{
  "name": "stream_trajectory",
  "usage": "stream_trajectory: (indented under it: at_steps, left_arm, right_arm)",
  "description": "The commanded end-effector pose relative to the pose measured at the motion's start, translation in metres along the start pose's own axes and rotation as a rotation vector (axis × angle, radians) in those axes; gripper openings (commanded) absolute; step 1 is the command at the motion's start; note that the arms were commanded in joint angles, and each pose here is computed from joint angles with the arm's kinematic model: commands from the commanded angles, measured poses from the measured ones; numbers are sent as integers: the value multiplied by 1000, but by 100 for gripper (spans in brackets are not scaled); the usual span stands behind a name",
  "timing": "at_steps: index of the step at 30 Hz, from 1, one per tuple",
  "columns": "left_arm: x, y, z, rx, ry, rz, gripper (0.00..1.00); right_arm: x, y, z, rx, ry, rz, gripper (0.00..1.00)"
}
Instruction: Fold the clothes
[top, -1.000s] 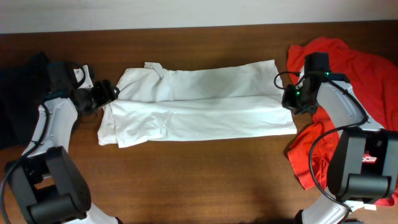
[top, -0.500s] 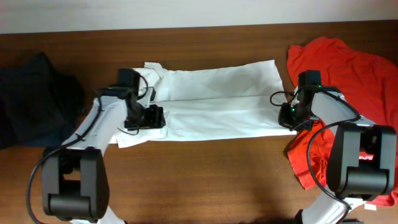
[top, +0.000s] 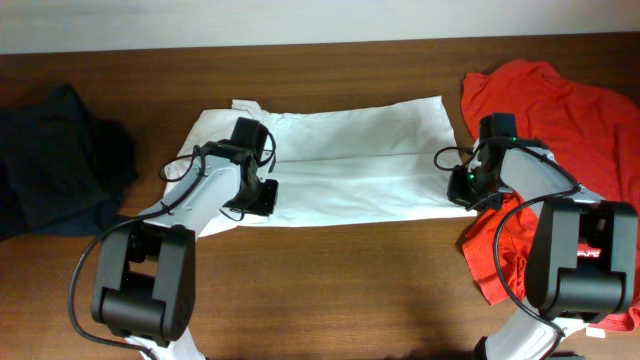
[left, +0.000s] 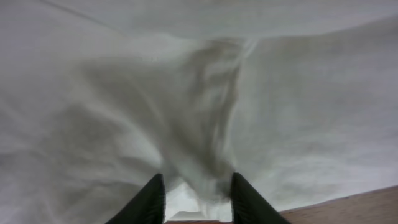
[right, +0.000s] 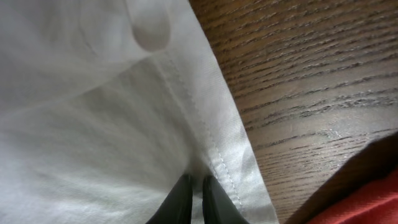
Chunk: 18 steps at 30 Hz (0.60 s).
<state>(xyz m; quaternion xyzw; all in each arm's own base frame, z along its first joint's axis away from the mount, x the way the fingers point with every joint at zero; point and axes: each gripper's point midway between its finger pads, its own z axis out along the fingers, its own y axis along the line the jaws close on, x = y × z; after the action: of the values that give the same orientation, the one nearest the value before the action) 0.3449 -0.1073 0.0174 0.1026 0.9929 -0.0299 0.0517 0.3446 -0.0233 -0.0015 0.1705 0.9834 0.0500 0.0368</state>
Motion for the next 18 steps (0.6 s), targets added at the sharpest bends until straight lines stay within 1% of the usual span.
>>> stream_trajectory:
  at_steps: [1, 2, 3, 5, 7, 11, 13, 18]
  left_arm:
    - [3, -8, 4, -10, 8, 33, 11]
    - [1, -9, 5, -10, 2, 36, 4]
    - [-1, -8, 4, -13, -7, 35, 1]
    - [-6, -6, 2, -15, -20, 29, 1]
    - [-18, -2, -9, -14, -48, 16, 1]
    - [-56, -3, -44, -7, -145, 10, 1]
    - [-69, -5, -57, -3, -184, 11, 1]
    - [-91, -10, -64, 22, -272, 16, 1]
  right_arm:
    - [17, -5, 11, 19, 54, 3, 11]
    - [17, -5, 11, 19, 54, 3, 11]
    - [17, -5, 11, 19, 54, 3, 11]
    - [17, -5, 11, 20, 54, 3, 11]
    - [17, -5, 11, 19, 54, 3, 11]
    - [16, -7, 11, 32, 52, 2, 11]
    - [17, -8, 11, 38, 53, 2, 11]
    - [16, -9, 11, 41, 51, 2, 11]
